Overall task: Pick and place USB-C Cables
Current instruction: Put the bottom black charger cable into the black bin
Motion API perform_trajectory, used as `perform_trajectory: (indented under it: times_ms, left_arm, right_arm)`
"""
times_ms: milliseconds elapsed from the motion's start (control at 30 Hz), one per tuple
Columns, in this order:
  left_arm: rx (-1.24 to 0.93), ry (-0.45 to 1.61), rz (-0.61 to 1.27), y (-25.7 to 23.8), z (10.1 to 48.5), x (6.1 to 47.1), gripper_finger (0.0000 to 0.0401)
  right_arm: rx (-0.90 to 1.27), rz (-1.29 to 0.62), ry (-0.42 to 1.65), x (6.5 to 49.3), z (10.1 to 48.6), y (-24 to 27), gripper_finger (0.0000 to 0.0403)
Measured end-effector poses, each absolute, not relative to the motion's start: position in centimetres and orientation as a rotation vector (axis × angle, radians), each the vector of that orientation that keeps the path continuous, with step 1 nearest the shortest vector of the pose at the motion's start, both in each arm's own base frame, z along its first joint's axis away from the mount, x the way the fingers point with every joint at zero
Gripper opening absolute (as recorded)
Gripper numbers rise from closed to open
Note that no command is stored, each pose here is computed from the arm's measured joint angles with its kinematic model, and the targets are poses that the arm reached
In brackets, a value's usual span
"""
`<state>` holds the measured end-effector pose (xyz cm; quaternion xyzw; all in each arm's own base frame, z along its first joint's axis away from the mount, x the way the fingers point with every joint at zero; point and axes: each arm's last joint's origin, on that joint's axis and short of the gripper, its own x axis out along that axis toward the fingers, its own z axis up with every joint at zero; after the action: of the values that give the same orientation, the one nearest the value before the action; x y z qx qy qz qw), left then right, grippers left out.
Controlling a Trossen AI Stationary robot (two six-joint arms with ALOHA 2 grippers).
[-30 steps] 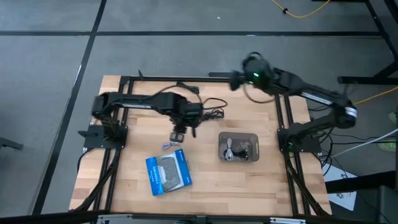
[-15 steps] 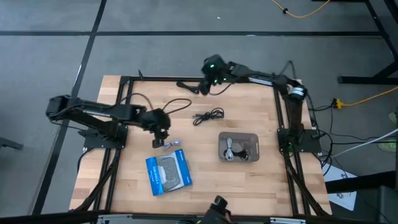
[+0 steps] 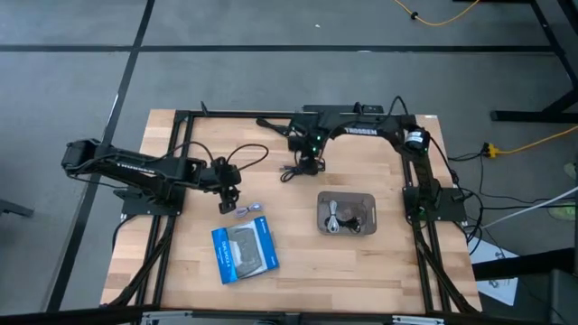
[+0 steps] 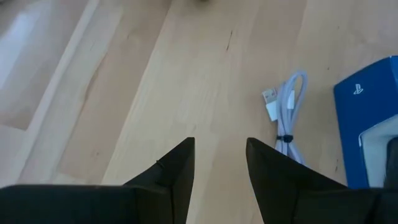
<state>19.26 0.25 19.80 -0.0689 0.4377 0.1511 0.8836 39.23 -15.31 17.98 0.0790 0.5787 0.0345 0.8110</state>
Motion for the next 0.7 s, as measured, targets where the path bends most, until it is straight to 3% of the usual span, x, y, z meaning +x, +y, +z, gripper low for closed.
perform_trajectory:
  times_ms: [233, 367, 500, 600, 700]
  left_arm:
    - [-0.147, 0.908, 0.314, 0.2, 19.8, 19.3, 0.0138]
    - [-0.147, 0.908, 0.314, 0.2, 19.8, 19.3, 0.0138]
    - [-0.146, 0.908, 0.315, 0.2, 19.8, 19.3, 0.0138]
    - [-0.146, 0.908, 0.315, 0.2, 19.8, 19.3, 0.0138]
    - [-0.147, 0.906, 0.315, 0.2, 19.8, 19.3, 0.0138]
  right_arm:
    - [-0.025, 0.027, 1.262, 39.7, 15.7, -13.0, 0.0243]
    - [-0.007, 0.008, 1.309, 38.9, 14.1, -12.5, 0.0243]
    - [0.033, -0.141, 1.325, 38.3, 13.2, -12.4, 0.0238]
    - [0.066, -0.214, 1.337, 38.1, 13.0, -12.5, 0.0190]
    - [0.066, -0.253, 1.340, 38.6, 13.7, -12.6, 0.0085]
